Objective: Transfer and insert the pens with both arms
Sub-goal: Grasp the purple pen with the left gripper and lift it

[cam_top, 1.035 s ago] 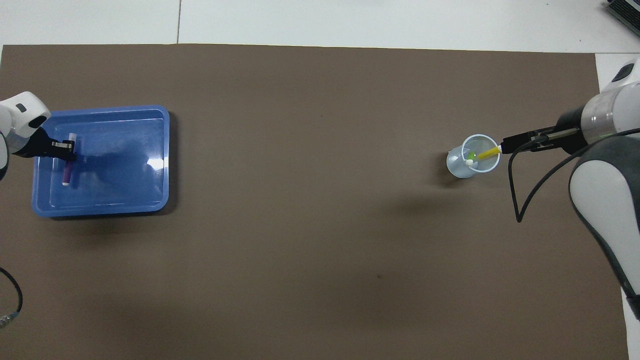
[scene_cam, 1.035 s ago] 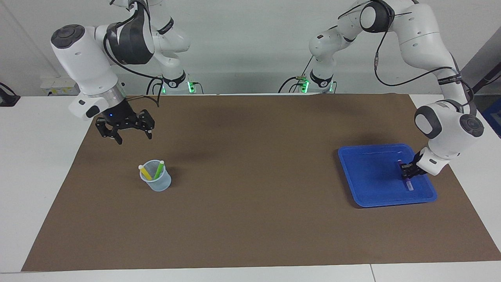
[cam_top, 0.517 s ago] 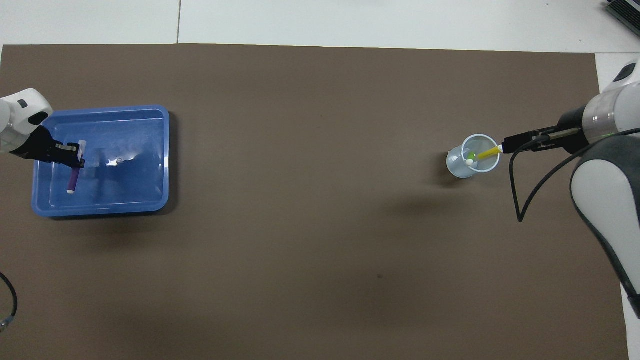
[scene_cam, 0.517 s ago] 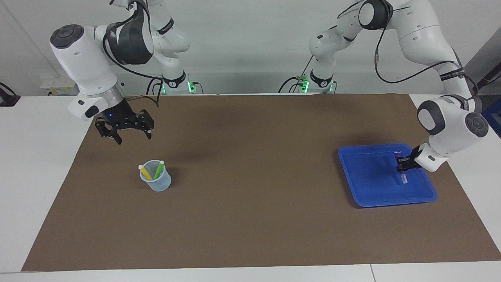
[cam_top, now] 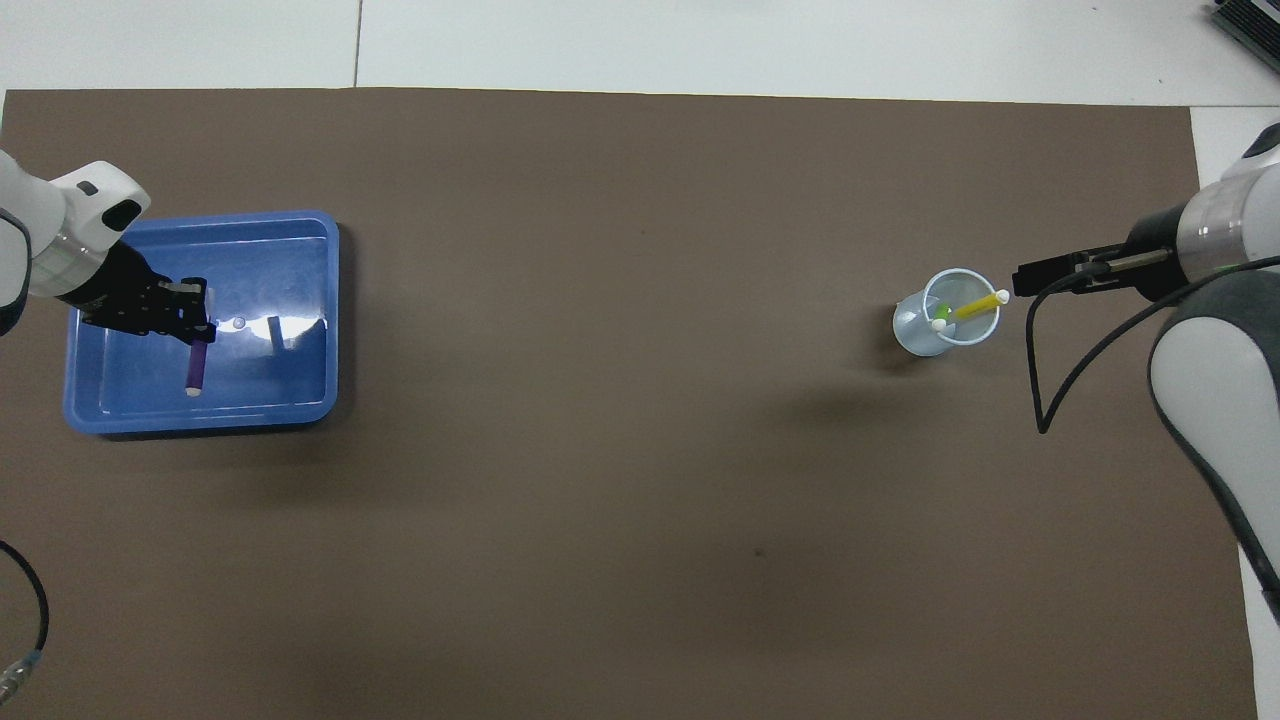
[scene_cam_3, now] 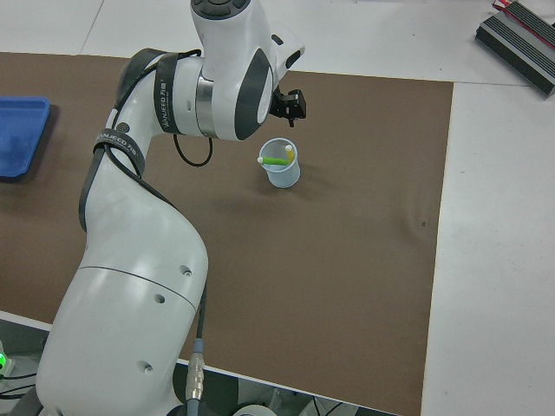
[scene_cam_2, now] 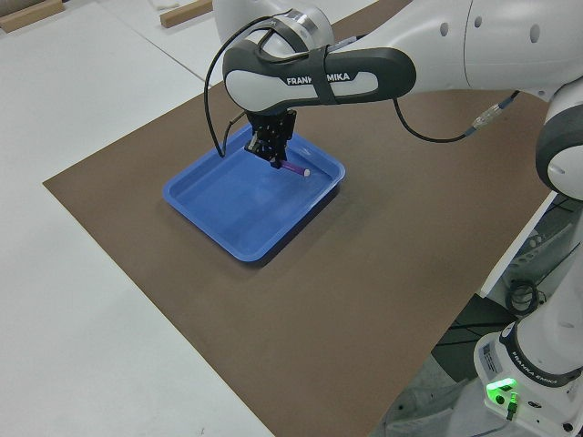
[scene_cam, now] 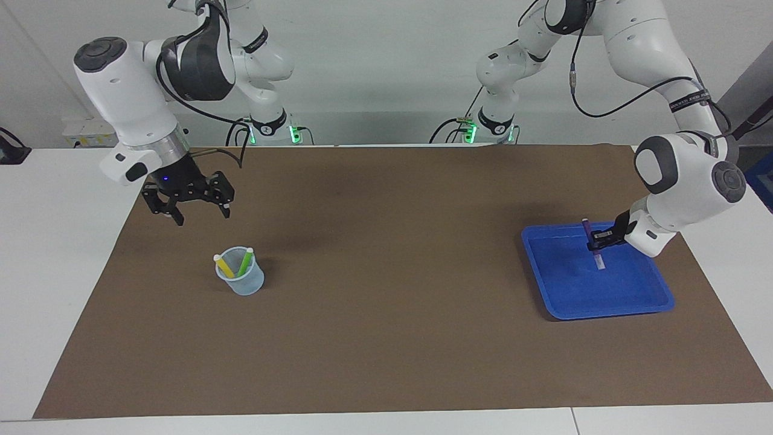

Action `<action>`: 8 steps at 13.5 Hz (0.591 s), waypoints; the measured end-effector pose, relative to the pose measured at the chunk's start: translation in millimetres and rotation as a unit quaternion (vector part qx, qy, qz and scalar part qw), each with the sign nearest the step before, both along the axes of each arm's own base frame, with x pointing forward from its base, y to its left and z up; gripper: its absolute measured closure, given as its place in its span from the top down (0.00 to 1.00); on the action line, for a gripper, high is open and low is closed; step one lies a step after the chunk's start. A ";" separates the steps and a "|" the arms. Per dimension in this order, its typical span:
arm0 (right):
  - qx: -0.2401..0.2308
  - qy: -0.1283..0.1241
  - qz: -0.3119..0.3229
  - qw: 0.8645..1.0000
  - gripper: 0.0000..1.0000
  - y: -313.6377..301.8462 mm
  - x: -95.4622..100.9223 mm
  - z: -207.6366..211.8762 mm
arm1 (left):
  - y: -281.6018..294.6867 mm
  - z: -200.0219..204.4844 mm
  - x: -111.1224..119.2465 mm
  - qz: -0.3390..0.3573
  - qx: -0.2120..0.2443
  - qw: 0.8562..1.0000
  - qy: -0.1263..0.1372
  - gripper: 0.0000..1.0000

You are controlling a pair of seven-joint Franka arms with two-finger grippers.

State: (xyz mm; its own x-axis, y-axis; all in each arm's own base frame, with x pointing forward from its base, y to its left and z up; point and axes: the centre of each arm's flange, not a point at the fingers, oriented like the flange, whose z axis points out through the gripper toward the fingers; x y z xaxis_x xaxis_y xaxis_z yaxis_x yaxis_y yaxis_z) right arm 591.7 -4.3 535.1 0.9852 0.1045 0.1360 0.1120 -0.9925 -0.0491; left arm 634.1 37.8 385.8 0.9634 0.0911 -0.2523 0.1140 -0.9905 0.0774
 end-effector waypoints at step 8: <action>0.030 0.009 -0.007 0.999 1.00 4.8 -1.9 -6.7 | -35.0 19.3 -6.4 0.091 0.035 0.995 0.020 0.18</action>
